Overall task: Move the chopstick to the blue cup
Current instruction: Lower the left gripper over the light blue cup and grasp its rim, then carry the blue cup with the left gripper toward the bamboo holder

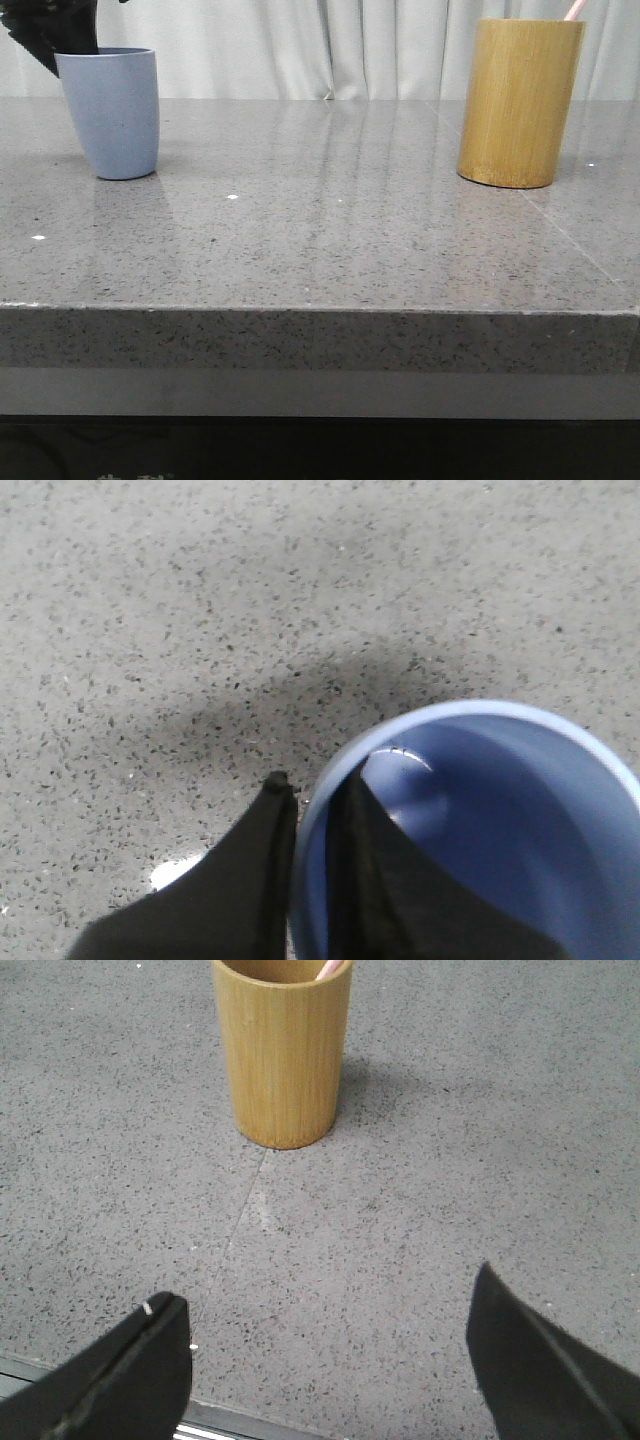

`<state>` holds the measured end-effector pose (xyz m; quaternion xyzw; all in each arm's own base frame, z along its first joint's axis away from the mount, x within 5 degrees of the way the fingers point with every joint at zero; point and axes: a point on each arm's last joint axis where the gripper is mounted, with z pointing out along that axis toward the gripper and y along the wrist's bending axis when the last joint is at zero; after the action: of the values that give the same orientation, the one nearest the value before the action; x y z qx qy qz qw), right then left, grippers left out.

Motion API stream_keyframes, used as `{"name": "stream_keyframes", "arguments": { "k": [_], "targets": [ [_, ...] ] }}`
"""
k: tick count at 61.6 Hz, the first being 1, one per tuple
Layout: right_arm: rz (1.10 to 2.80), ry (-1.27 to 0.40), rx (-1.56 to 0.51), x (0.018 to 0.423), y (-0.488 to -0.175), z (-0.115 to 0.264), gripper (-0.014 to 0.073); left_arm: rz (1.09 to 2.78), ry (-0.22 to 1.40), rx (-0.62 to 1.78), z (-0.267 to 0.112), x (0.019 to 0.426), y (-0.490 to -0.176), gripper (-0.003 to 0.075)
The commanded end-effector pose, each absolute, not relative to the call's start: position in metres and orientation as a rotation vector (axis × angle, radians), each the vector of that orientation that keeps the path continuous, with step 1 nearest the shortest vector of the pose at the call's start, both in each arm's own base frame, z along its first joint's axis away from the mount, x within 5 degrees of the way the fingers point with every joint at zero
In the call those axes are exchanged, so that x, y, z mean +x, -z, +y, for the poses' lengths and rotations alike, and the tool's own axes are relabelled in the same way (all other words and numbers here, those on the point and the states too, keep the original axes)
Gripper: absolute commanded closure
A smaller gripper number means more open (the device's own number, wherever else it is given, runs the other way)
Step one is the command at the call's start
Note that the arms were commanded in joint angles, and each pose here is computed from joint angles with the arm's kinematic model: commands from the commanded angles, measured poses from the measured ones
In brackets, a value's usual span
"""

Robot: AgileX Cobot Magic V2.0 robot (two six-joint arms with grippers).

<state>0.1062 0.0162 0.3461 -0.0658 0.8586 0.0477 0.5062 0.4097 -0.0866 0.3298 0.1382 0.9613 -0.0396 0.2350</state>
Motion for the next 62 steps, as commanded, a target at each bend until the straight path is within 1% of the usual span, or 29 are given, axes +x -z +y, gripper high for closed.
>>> {"name": "stream_keyframes", "arguments": {
  "k": [1,5,11,22,34,45,52,62],
  "targets": [
    [1.984,-0.116,-0.154,0.11,-0.36,0.017,0.0015,2.503,0.198,0.344,-0.093,0.402,-0.368,0.0739],
    [1.984,-0.116,-0.154,0.11,-0.36,0.017,0.0015,2.481,0.245,0.352,-0.1,0.4,-0.374,0.0739],
    [1.984,-0.116,-0.154,0.11,-0.36,0.017,0.0015,2.443,0.268,0.399,-0.115,0.396,-0.386,0.0739],
    [1.984,-0.116,-0.154,0.11,-0.36,0.017,0.0015,2.338,0.315,0.521,-0.156,0.381,-0.411,0.0739],
    [1.984,-0.116,-0.154,0.11,-0.36,0.017,0.0015,2.25,0.366,0.65,-0.202,0.368,-0.425,0.0739],
    [1.985,-0.116,-0.154,0.11,-0.36,0.017,0.0015,2.252,0.335,0.746,-0.234,0.37,-0.416,0.0739],
    [1.988,-0.116,-0.155,0.11,-0.36,0.017,0.0015,2.268,0.288,0.784,-0.246,0.374,-0.404,0.0739],
    [1.99,-0.116,-0.155,0.11,-0.36,0.017,0.0015,2.299,0.283,0.81,-0.255,0.378,-0.389,0.0739]
  ]
}}
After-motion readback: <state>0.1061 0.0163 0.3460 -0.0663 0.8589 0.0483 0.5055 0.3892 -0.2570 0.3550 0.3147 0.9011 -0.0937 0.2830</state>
